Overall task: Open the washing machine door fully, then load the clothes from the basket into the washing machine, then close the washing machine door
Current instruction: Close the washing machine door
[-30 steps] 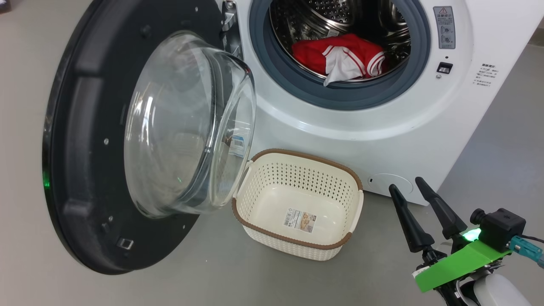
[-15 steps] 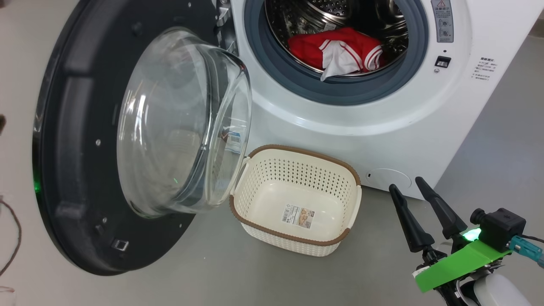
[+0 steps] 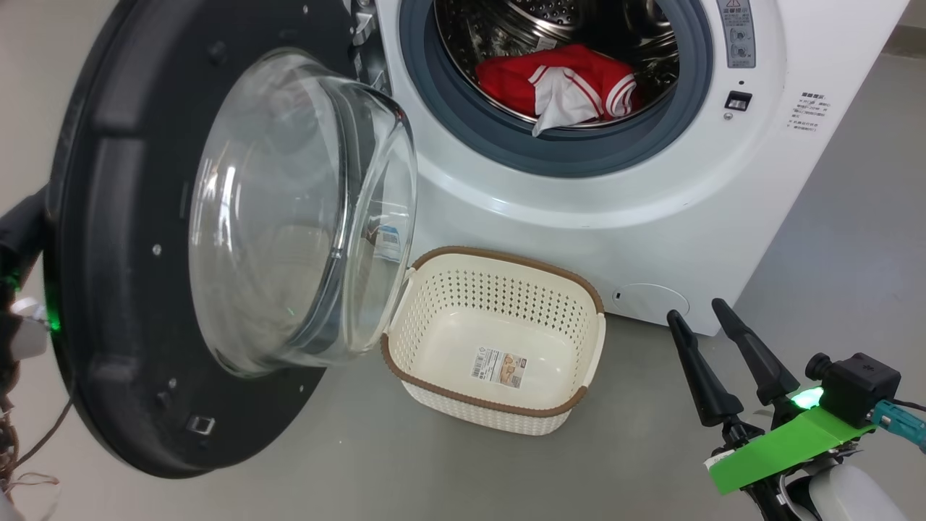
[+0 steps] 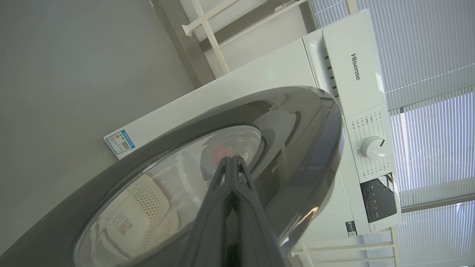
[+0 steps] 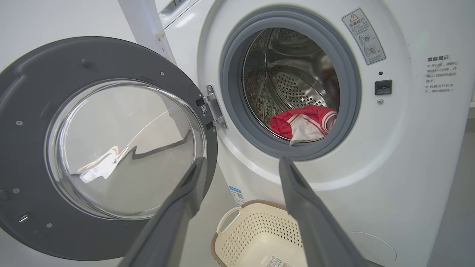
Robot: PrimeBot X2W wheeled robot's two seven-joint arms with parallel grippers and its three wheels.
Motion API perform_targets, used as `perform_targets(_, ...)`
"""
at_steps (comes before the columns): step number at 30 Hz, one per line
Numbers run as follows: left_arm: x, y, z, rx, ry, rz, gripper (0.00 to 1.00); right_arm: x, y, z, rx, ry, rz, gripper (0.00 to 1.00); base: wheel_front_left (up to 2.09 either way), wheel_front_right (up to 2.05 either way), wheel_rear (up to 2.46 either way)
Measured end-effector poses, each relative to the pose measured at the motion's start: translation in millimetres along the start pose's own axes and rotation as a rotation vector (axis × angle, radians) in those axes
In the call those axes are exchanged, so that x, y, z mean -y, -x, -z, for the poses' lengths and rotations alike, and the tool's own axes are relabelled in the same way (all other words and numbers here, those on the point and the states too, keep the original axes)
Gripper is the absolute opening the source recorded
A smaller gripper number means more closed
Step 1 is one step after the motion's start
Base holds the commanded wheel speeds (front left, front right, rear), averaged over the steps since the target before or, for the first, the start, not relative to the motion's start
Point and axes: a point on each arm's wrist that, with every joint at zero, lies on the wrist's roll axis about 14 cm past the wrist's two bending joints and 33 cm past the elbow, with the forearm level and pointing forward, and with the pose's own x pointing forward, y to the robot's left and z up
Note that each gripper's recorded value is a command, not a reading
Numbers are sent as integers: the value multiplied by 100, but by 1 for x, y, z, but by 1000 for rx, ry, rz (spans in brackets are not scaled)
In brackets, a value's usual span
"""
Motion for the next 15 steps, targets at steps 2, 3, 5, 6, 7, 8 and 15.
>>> perform_targets(2, 8, 1, 5, -17, -16, 19, 0, 0, 0, -1, 4, -1, 1, 100, 0, 0, 0)
perform_targets(3, 11, 1, 7, -25, -19, 25, 0, -1, 0, -2, 6, -1, 1, 100, 0, 0, 0)
perform_targets(5, 21, 3, 14, -44, -28, 47, 0, -2, 0, -3, 10, -1, 0, 100, 0, 0, 0)
perform_targets(6, 24, 4, 17, -53, -33, 52, 0, -3, 0, -4, 12, -1, -1, 100, 0, 0, 0)
perform_targets(7, 27, 5, 21, -65, -39, 60, 0, -3, 0, -4, 13, -1, -1, 100, 0, 0, 0)
perform_targets(8, 30, 5, 24, -76, -45, 68, 0, -3, 0, -5, 14, -1, -1, 100, 0, 0, 0)
perform_targets(15, 47, 2, 52, -153, -63, 104, 0, -1, 2, -6, 18, -1, 7, 100, 0, 0, 0)
